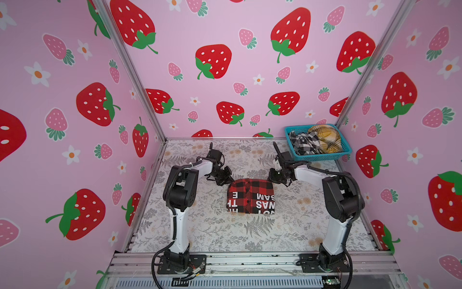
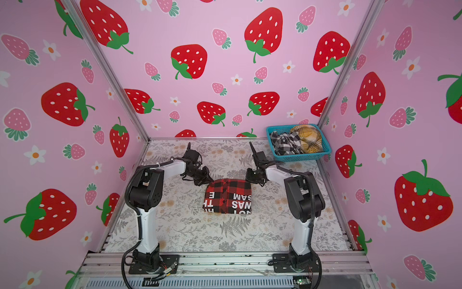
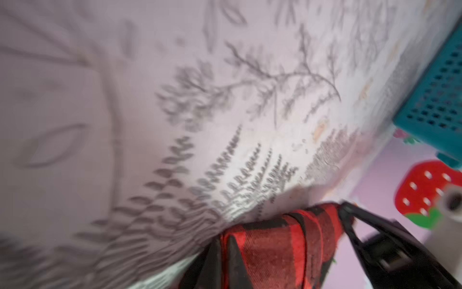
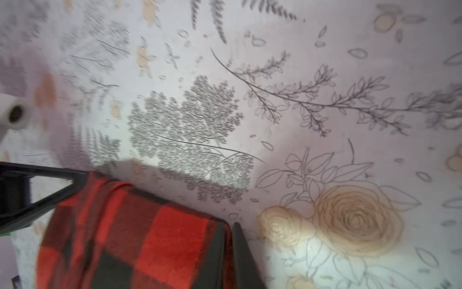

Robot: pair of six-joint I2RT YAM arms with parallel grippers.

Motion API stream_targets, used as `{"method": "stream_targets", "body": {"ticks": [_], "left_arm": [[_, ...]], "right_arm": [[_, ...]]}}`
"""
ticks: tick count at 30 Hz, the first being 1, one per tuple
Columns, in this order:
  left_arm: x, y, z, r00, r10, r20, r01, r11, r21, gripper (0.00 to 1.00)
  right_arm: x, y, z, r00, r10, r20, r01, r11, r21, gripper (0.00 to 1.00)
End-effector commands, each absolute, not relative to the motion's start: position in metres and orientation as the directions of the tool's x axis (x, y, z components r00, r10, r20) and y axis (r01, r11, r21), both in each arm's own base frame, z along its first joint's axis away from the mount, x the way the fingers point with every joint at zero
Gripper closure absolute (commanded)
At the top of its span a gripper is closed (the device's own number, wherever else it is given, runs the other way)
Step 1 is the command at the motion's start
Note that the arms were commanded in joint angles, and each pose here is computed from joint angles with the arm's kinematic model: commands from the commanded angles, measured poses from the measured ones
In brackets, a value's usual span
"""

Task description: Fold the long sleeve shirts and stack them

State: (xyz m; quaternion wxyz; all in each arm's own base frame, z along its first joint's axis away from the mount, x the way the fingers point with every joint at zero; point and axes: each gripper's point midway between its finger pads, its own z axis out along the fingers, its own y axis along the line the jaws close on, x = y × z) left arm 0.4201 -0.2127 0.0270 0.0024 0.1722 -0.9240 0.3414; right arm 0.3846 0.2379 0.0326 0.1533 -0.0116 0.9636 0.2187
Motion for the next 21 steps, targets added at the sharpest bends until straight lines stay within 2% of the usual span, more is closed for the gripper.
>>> {"method": "stream_targets", "body": {"ticks": [1,4,5,6,8,11,15,21], "left_arm": [[0.431,-0.207,0.042,-0.943,-0.328,0.065,-0.296,0.729,-0.617,0.60],[0.433,-0.203,0.085,-0.948,-0.316,-0.034,-0.228,0.750,-0.621,0.47],[0.431,-0.202,0.099,-0.949,-0.309,-0.062,-0.206,0.758,-0.619,0.45],[0.426,-0.200,0.112,-0.950,-0.301,-0.083,-0.190,0.768,-0.611,0.44],[0.410,-0.196,0.129,-0.952,-0.291,-0.100,-0.176,0.782,-0.598,0.44],[0.373,-0.195,0.129,-0.959,-0.275,-0.065,-0.189,0.796,-0.575,0.49],[0.318,-0.220,0.113,-0.978,-0.206,0.021,-0.177,0.783,-0.596,0.62],[0.276,-0.248,0.080,-0.987,-0.128,0.102,-0.163,0.804,-0.572,0.84]], "right_arm": [[0.394,0.234,0.043,-0.945,0.060,-0.322,-0.085,0.904,0.419,0.68],[0.394,0.234,0.078,-0.922,0.055,-0.382,-0.122,0.898,0.423,0.50],[0.392,0.233,0.090,-0.913,0.053,-0.405,-0.135,0.897,0.420,0.49],[0.386,0.229,0.099,-0.909,0.046,-0.415,-0.138,0.904,0.404,0.42],[0.372,0.222,0.109,-0.905,0.026,-0.424,-0.146,0.918,0.368,0.40],[0.337,0.229,0.113,-0.912,-0.016,-0.410,-0.180,0.914,0.365,0.48],[0.279,0.257,0.103,-0.926,-0.087,-0.368,-0.239,0.888,0.392,0.69],[0.230,0.264,0.069,-0.950,-0.109,-0.294,-0.224,0.892,0.392,0.79]]}}
